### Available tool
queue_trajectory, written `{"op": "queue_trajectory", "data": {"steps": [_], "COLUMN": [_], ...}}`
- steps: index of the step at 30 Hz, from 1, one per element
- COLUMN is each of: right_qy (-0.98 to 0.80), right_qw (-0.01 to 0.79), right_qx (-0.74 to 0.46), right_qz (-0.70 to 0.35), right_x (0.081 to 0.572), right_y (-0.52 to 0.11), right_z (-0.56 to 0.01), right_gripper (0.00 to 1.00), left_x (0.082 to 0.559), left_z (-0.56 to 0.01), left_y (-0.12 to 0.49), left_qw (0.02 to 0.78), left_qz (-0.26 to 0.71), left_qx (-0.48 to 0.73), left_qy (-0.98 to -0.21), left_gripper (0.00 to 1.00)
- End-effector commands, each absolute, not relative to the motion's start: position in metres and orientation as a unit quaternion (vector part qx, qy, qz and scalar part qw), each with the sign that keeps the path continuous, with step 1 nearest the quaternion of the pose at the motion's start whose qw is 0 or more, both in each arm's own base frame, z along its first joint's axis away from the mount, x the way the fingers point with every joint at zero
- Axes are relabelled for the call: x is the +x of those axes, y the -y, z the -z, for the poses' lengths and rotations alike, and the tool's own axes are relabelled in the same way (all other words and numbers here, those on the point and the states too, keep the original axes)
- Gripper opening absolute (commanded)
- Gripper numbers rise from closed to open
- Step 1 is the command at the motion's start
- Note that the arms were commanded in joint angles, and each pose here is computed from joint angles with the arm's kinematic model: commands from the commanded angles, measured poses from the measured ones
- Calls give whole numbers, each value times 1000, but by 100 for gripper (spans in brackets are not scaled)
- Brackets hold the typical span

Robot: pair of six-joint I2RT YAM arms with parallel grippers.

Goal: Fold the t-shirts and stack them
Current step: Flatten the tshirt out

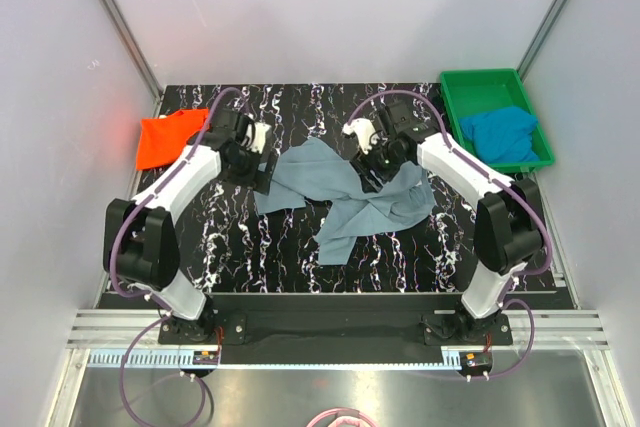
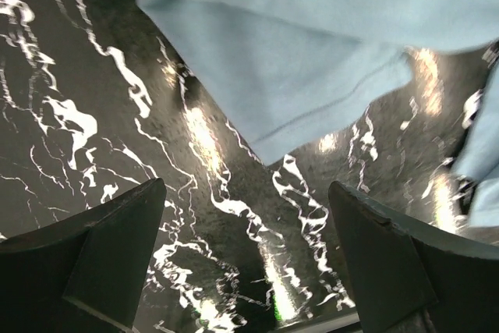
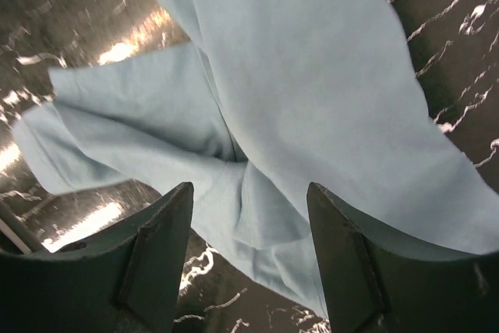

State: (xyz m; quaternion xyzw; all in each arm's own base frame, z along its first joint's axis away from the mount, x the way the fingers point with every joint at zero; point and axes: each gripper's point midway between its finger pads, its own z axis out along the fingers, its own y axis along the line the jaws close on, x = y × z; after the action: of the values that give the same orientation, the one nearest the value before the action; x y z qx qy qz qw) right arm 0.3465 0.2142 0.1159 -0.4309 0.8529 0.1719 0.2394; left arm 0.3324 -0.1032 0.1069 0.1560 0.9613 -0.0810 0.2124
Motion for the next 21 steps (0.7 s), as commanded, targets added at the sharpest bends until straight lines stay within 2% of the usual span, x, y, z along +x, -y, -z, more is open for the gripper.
{"op": "queue_trajectory", "data": {"steps": [1, 6, 21], "right_qy": [-831, -828, -825], "right_qw": [262, 244, 216], "right_qx": [-471, -490, -517], "right_qz": [-136, -120, -77], "right_x": [339, 322, 298], "right_y": [-208, -196, -166], "right_z": [-129, -115, -89], "right_gripper": [67, 59, 54], "left_x": [329, 332, 348], "left_z": [-100, -99, -110], "left_y": [104, 108, 114], "left_qw": [212, 211, 225], "left_qz": [39, 25, 28], "left_qx": [203, 209, 202], "left_qy": [-955, -955, -953], "left_gripper": [93, 94, 96]}}
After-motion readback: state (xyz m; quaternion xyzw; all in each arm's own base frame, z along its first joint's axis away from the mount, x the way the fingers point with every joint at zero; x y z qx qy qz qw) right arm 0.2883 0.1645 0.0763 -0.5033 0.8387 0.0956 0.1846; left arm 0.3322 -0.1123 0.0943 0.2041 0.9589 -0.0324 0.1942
